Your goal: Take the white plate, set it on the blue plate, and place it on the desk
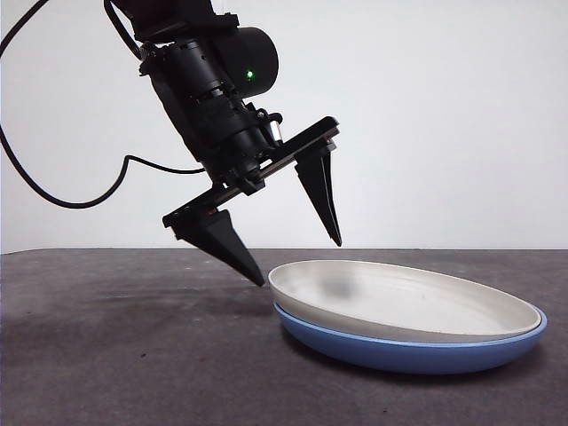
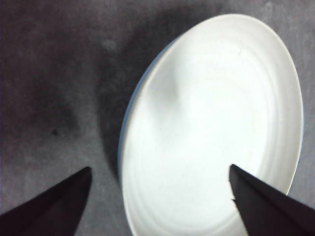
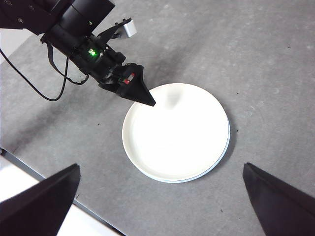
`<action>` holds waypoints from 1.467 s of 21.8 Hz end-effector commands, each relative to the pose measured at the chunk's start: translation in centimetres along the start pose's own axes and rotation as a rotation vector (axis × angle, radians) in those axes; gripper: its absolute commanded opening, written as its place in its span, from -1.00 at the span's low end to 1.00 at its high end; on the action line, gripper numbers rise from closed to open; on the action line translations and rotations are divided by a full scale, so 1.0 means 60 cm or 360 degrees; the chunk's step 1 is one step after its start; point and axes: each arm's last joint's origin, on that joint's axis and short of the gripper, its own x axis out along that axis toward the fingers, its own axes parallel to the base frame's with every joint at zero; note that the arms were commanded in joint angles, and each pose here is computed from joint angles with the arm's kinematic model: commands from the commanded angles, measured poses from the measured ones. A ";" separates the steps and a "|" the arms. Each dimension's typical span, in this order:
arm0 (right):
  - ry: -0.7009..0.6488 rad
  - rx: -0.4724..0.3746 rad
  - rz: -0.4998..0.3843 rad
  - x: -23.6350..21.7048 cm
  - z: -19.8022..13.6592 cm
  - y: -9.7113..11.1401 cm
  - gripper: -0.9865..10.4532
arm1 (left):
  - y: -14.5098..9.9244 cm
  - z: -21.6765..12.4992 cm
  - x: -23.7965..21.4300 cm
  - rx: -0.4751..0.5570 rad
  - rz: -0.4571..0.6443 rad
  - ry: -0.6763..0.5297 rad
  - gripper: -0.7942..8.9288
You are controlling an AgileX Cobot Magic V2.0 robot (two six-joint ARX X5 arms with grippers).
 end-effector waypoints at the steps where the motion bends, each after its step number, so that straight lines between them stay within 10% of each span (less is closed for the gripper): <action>1: -0.0026 -0.0029 0.0008 -0.005 0.004 0.003 0.35 | -0.007 0.008 0.000 0.0103 0.0010 0.0014 0.21; 11: 0.0002 0.0024 -0.0163 -0.002 0.003 -0.004 0.35 | -0.017 -0.010 -0.104 0.0276 0.0400 0.0195 0.27; 14: 0.0036 0.0034 -0.0189 0.003 0.005 -0.006 0.35 | -0.034 -0.027 -0.165 0.0317 0.0392 0.0095 0.55; 32: 0.0540 0.0374 0.0006 0.187 -0.016 -0.070 0.35 | -0.061 -0.270 -0.473 0.0595 0.0153 -0.0692 0.56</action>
